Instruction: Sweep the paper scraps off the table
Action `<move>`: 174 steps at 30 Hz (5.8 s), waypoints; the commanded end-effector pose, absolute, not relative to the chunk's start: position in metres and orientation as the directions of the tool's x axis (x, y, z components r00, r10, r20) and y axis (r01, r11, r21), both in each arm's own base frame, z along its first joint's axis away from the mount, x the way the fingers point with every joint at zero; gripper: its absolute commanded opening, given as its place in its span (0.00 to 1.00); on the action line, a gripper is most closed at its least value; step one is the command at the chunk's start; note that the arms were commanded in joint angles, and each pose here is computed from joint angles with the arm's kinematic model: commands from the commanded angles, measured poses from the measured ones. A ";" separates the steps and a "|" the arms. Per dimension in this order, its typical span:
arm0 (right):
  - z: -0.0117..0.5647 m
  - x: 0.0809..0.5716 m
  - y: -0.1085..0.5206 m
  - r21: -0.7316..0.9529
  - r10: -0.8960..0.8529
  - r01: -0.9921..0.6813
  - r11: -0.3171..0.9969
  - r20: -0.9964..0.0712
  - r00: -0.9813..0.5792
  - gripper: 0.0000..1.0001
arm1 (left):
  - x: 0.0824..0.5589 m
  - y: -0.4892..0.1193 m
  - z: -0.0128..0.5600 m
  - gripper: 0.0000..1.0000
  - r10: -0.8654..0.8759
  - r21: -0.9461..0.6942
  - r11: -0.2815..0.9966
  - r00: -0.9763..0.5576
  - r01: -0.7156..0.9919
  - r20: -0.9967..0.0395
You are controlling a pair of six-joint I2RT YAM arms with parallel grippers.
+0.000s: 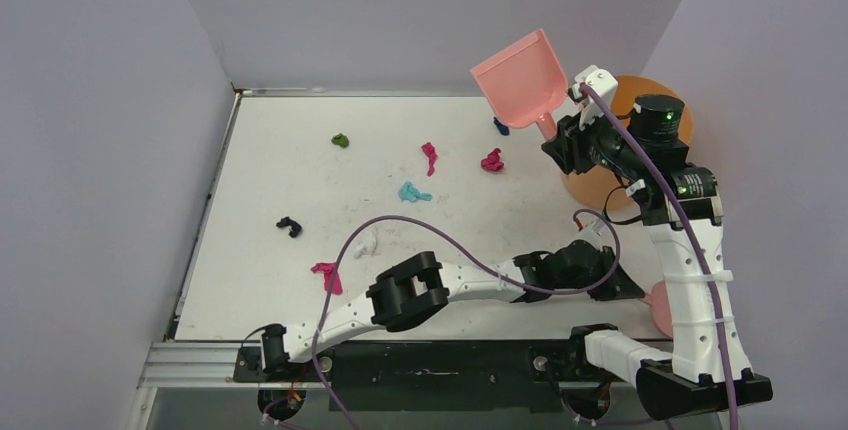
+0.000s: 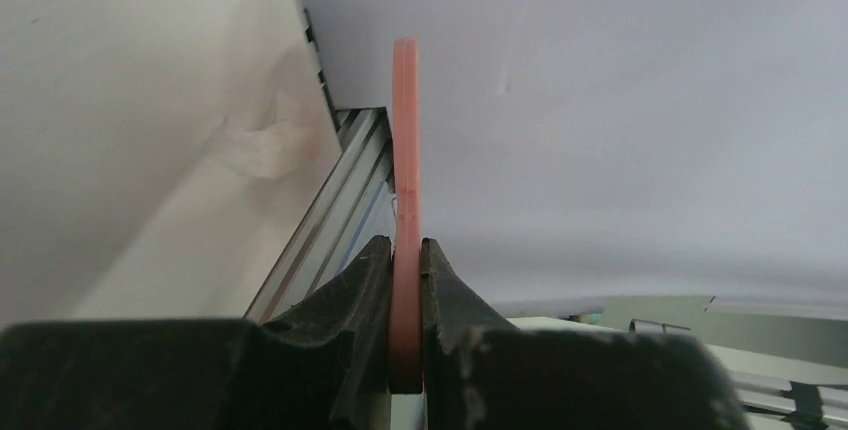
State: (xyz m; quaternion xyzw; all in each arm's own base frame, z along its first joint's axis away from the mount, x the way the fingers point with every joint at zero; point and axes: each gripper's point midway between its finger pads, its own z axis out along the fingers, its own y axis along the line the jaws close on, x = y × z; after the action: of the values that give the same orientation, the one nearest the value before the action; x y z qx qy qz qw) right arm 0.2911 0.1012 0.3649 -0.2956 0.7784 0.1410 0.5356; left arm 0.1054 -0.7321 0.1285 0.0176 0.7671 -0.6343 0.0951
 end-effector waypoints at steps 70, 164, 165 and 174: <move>0.083 0.159 0.114 -0.061 -0.983 -0.986 0.155 -0.111 -0.147 0.06 | 0.251 -0.121 0.247 0.00 0.236 0.262 0.962 -0.696 0.071 -0.678; 0.052 0.179 0.136 -0.041 -0.957 -0.977 0.207 -0.216 -0.194 0.09 | 0.230 -0.298 0.221 0.00 0.102 -0.357 0.876 -0.849 0.324 -0.519; 0.052 0.178 0.136 -0.046 -0.955 -0.978 0.204 -0.227 -0.189 0.09 | 0.230 -0.290 0.227 0.00 0.097 -0.338 0.886 -0.840 0.317 -0.533; 0.052 0.175 0.147 -0.032 -0.946 -0.982 0.185 -0.277 -0.169 0.09 | 0.217 -0.198 0.255 0.00 0.117 -0.065 0.980 -0.807 0.189 -0.578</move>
State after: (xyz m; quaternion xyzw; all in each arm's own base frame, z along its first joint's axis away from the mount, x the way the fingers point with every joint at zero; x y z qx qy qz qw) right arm 0.1701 0.1308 0.0450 -0.6272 0.7720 0.0592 0.0845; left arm 0.2221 -0.2501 0.2331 0.1032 0.9477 -0.1407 0.2672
